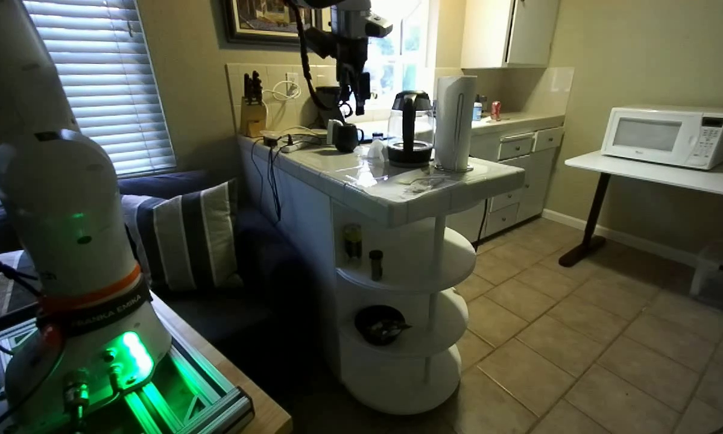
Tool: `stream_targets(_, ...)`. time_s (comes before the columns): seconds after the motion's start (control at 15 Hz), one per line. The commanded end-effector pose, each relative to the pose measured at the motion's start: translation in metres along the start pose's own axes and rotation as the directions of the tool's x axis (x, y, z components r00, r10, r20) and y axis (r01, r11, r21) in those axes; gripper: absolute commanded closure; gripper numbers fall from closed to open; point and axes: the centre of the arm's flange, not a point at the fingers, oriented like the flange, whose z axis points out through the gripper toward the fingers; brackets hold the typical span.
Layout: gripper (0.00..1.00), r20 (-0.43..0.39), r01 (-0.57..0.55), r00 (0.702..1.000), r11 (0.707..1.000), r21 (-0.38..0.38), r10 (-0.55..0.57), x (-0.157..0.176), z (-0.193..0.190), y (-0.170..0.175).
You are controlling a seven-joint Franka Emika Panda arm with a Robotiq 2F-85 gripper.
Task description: Move the fork to the left
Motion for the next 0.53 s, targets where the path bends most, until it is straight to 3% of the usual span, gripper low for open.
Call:
stream_targets(0.0, 0.0, -0.086, -0.183, 0.98, 0.983, -0.02, 0.181, 0.05, 0.032, 0.003)
stream_targets(0.27, 0.0, -0.21, -0.359, 0.916, 0.932, -0.053, 0.341, 0.081, 0.071, 0.033)
stream_targets(0.47, 0.0, -0.291, -0.475, 0.854, 0.874, -0.101, 0.431, 0.099, 0.096, 0.048)
